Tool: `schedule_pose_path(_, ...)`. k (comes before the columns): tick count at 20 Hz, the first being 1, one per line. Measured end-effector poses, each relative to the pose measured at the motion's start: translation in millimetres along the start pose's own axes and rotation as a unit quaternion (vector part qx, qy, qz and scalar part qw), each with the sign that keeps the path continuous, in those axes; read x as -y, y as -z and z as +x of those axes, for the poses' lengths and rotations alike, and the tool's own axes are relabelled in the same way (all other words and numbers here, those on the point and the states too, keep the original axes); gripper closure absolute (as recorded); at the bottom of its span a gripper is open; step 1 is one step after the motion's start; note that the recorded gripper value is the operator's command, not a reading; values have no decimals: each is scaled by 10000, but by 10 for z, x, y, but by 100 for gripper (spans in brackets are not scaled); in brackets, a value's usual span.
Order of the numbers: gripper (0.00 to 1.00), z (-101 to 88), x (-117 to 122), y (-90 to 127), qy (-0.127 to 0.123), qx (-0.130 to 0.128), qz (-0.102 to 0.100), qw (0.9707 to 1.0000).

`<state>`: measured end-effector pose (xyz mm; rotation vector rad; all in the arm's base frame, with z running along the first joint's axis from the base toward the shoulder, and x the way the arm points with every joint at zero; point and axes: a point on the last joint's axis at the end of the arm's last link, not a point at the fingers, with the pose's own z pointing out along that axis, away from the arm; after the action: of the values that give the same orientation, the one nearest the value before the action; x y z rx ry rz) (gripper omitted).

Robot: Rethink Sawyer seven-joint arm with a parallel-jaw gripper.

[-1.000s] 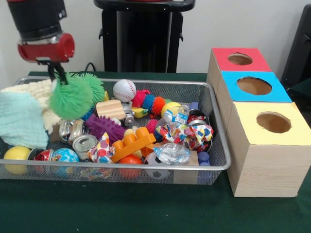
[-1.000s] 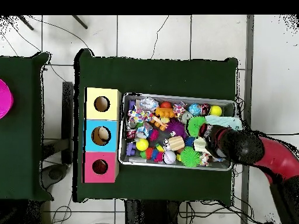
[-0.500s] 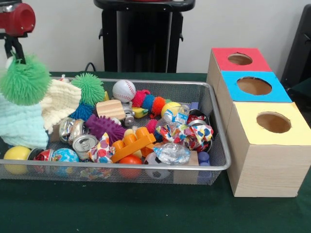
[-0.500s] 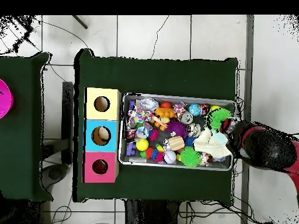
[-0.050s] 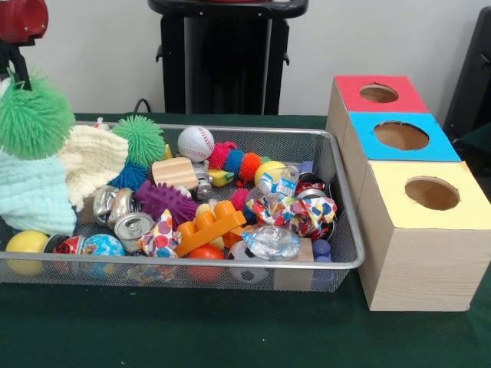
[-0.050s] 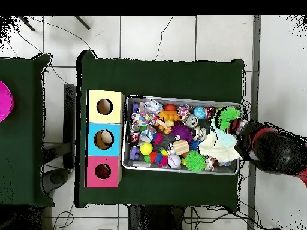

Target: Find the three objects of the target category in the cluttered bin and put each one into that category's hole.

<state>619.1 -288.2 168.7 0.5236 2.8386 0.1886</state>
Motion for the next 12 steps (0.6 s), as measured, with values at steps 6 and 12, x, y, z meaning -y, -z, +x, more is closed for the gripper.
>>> schedule_pose_path(6, 100, 21, -43, -20, 144, 8, 27, 9999)
schedule_pose_path(12, 100, 128, -80, -87, 359, -42, 116, 9993)
